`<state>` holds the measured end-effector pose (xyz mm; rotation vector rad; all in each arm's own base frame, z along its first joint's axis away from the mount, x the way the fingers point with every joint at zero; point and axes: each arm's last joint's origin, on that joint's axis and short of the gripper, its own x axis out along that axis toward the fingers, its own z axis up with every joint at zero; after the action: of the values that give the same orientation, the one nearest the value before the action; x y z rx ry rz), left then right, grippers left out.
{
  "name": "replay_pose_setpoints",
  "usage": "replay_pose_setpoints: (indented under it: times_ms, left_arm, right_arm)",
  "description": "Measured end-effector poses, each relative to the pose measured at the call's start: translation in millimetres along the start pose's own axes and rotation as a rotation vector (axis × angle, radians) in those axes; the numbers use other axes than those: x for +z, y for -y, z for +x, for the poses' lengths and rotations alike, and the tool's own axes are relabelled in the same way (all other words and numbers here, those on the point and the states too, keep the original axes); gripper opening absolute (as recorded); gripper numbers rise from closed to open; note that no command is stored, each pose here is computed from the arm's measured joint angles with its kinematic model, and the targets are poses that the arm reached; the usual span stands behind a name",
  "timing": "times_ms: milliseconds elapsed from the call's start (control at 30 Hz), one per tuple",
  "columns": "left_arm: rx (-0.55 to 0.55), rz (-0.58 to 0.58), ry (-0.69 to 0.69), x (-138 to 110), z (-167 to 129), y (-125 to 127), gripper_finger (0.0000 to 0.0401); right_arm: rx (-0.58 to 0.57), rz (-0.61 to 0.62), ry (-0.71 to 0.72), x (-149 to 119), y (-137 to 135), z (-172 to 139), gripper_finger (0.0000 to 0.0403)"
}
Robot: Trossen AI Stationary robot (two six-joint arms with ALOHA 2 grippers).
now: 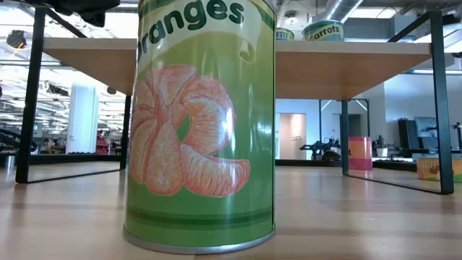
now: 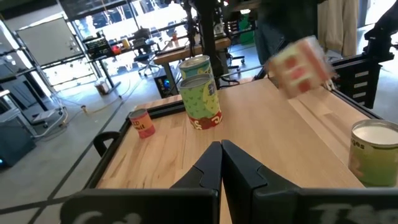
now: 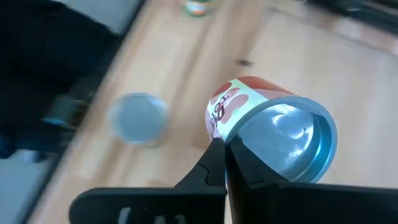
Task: Pick and place cans onto a shelf
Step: Put the canned diced tomatoes on the shelf
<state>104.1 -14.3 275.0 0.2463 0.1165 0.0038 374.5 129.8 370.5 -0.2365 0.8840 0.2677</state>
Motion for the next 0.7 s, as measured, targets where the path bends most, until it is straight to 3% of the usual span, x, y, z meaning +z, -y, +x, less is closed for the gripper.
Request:
replay_pose_setpoints:
  times_ms: [200,700]
  left_arm:
    - [0.0,0.001,0.0,0,0,0,0.0]
    - [-0.001,0.001,0.0,0,0,0,0.0]
  right_arm:
    - [-0.055,-0.03,-0.01,-4,39,1,0.0008]
    - [-0.096,-0.09,-0.001,-1,75,-23,0.0003]
